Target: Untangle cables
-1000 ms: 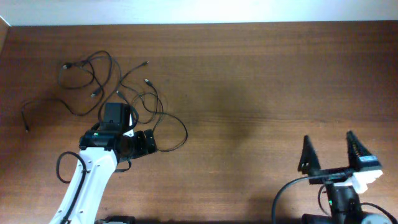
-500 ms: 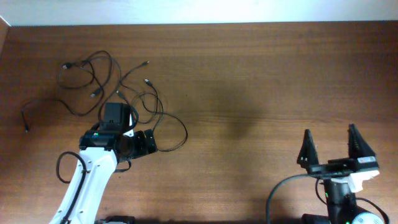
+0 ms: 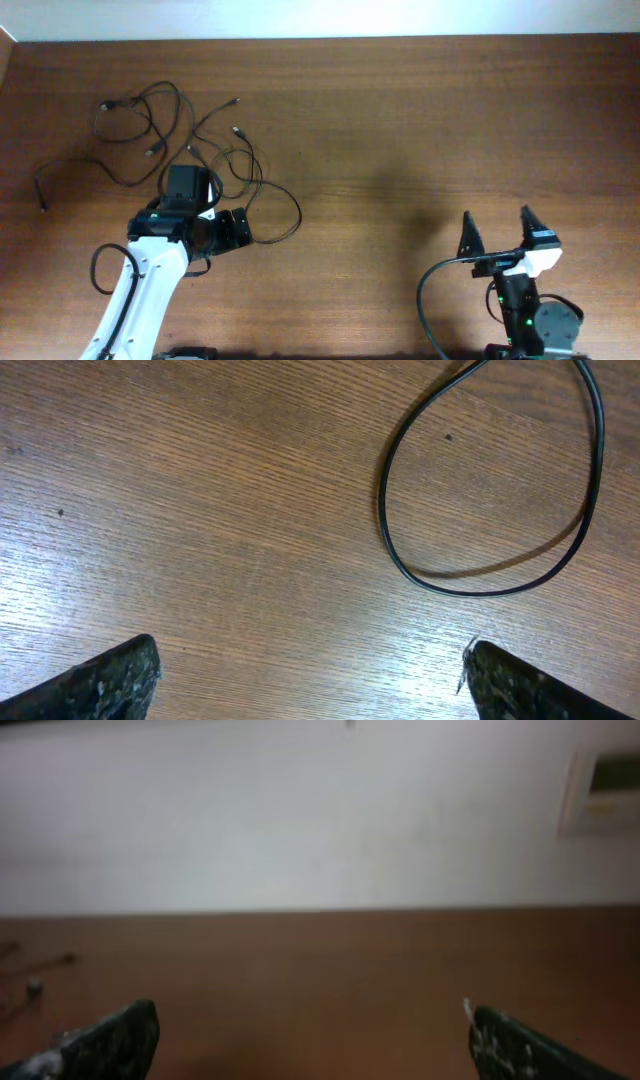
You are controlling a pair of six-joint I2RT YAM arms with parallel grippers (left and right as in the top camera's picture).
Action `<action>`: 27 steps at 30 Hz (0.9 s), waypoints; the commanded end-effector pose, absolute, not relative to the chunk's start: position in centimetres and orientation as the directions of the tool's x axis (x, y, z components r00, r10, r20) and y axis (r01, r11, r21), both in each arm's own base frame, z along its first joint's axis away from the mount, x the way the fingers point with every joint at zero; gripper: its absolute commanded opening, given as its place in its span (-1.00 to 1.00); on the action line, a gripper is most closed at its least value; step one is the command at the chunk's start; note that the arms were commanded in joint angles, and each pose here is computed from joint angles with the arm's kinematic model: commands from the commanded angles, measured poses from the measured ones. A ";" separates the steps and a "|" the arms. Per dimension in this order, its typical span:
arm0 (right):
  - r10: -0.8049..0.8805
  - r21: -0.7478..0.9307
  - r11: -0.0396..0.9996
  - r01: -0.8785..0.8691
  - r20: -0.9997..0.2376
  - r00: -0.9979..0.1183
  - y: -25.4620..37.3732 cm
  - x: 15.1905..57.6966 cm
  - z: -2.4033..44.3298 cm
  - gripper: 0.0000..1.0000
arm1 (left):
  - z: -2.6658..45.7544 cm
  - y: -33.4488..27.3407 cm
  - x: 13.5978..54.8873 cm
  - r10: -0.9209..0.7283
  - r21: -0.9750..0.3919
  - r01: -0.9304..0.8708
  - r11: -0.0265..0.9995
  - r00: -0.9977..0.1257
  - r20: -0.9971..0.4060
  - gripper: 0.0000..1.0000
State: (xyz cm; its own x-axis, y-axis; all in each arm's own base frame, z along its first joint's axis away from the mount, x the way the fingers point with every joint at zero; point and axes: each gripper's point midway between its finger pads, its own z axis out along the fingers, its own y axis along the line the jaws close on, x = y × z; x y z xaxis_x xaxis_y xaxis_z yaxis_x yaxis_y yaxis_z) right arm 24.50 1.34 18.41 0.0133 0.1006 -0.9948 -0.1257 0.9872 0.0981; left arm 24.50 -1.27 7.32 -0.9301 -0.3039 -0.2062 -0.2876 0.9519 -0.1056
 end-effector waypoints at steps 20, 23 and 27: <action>0.032 0.041 0.988 -0.151 -0.998 -0.062 2.4 24.4 16.1 0.97 | 7.0 -0.9 24.3 -0.319 -0.094 -0.306 0.947 -0.927 -0.198 0.98; -0.088 -0.079 0.982 -0.172 -0.995 -0.046 2.7 24.4 16.0 0.97 | 7.0 -0.9 24.3 -0.319 -0.094 -0.306 0.947 -0.927 -0.198 0.98; -0.165 -0.157 0.974 -0.165 -0.986 -0.035 2.6 24.4 16.0 0.97 | 7.0 -0.9 24.3 -0.319 -0.094 -0.306 0.947 -0.927 -0.198 0.98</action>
State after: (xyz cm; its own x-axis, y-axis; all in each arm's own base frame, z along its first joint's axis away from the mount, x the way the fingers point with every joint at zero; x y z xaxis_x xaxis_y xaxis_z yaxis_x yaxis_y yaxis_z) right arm 24.40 2.88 16.22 -0.0453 -0.0685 -0.9966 -0.1817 0.9816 -0.0592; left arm 24.50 -1.27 7.32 -0.9300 -0.3042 -0.2062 -0.2879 0.9518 -0.1057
